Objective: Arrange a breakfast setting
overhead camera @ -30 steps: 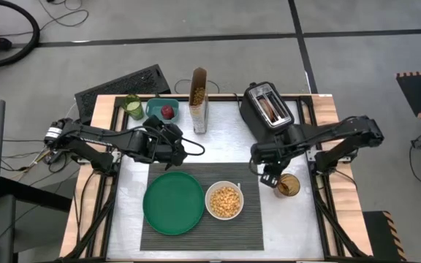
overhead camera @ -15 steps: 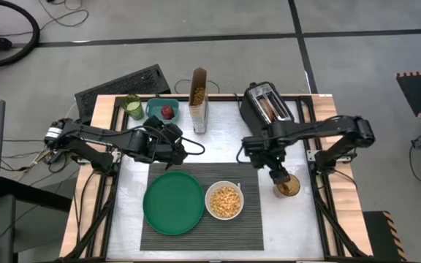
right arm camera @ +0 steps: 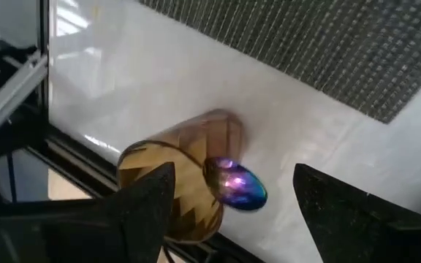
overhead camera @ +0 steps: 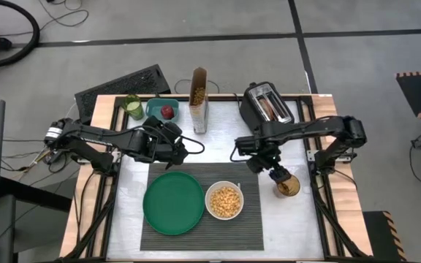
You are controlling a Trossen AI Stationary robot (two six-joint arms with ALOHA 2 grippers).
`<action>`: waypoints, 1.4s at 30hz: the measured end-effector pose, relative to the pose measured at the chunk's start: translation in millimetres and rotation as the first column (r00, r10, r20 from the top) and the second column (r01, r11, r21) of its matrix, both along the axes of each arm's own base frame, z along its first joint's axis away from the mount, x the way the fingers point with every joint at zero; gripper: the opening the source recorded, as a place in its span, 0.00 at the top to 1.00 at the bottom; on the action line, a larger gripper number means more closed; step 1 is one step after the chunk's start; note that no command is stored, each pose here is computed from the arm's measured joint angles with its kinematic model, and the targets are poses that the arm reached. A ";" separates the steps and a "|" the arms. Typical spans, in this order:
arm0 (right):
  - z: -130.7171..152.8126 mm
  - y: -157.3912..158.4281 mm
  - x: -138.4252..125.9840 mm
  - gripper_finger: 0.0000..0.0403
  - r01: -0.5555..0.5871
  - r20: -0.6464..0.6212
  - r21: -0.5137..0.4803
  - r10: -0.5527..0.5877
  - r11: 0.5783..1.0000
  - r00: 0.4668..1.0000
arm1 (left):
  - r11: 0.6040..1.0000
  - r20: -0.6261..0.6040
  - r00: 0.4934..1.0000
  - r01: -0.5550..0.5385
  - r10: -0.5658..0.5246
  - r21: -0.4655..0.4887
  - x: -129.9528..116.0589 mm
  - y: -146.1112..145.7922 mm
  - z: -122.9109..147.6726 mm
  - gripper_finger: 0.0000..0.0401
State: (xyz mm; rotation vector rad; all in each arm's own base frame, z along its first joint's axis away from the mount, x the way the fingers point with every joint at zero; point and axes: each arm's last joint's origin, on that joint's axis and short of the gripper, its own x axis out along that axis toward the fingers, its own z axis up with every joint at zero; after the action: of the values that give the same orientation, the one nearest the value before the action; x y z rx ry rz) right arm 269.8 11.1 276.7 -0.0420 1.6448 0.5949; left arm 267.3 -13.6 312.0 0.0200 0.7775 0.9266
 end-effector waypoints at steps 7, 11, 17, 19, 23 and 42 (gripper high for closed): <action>-6.5 0.7 1.8 0.25 -0.056 -0.042 0.010 0.057 0.998 0.998 | 1.000 0.022 1.000 -0.019 0.019 -0.010 0.0 0.0 0.0 0.30; -7.4 2.7 2.1 0.25 -0.082 -0.040 0.016 0.082 0.997 0.996 | 1.000 0.023 1.000 -0.021 0.021 -0.004 -0.1 0.2 0.1 0.30; -6.9 7.0 0.8 0.32 -0.116 -0.043 0.022 0.117 0.993 0.992 | 1.000 0.022 1.000 -0.022 0.022 0.004 -0.1 0.3 0.3 0.30; -6.9 8.4 0.8 0.34 -0.122 -0.042 0.023 0.123 0.992 0.991 | 1.000 0.022 0.999 -0.025 0.025 0.012 -0.2 0.5 0.5 0.30; -6.9 8.5 0.8 0.38 -0.116 -0.045 0.021 0.117 0.993 0.992 | 0.999 0.023 0.999 -0.027 0.027 0.017 -0.2 0.6 0.6 0.30; -6.9 8.4 0.8 0.72 -0.082 -0.056 0.013 0.083 0.997 0.995 | 0.999 0.011 1.000 -0.020 0.020 0.028 -0.3 0.7 0.7 0.30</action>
State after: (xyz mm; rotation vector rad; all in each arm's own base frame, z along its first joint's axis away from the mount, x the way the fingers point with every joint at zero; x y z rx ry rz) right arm 270.6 19.6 269.8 -0.0868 1.7010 0.6730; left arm 267.0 -13.0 312.7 0.0323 0.7557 0.9558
